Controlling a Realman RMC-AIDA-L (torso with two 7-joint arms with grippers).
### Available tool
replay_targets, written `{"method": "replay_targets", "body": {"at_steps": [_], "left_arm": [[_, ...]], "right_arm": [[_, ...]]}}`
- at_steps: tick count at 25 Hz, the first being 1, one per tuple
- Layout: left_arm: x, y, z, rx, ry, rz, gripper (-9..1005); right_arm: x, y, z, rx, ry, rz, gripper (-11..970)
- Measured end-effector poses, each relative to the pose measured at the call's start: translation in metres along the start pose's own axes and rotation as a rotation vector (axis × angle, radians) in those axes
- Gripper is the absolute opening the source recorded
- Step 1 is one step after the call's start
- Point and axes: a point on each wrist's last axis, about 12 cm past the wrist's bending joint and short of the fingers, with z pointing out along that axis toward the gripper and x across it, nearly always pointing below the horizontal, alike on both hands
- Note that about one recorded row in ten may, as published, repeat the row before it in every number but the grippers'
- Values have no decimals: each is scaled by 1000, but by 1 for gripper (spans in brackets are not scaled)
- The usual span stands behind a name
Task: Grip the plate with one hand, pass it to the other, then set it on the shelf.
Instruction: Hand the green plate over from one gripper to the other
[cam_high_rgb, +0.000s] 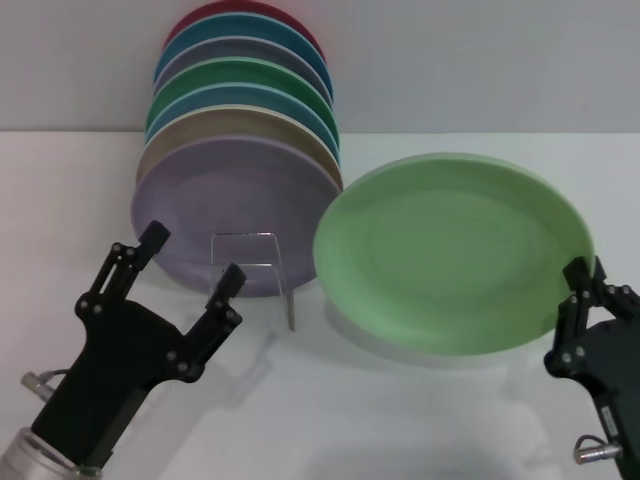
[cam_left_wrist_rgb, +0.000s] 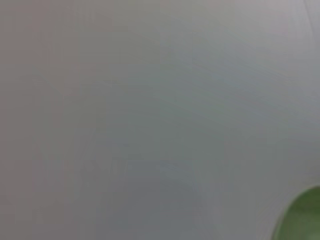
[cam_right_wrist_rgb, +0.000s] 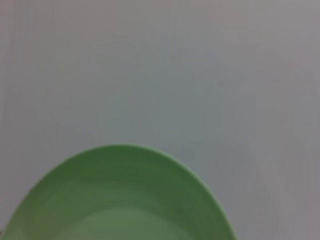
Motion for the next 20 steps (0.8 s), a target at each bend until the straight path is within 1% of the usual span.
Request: {"method": "replay_targets", "body": {"at_steps": [1, 2, 4, 7, 9, 16, 20], "left_arm": [[1, 0, 1, 5, 4, 0, 800], [1, 0, 1, 5, 4, 0, 800], [2, 0, 3, 10, 15, -2, 800], [3, 0, 3, 10, 23, -2, 800], [5, -1, 3, 10, 40, -3, 800], [7, -2, 1, 4, 61, -3, 800], [8, -2, 0, 1, 69, -5, 800]], "right_arm": [[-2, 3, -1, 0, -1, -17, 22], [-2, 3, -1, 0, -1, -17, 22], [-5, 11, -3, 0, 1, -58, 22], [-6, 15, -3, 1, 2, -80, 22], [-7, 18, -5, -5, 6, -121, 22], [-9, 22, -5, -7, 9, -187, 22], [-10, 24, -3, -9, 6, -207, 22]]}}
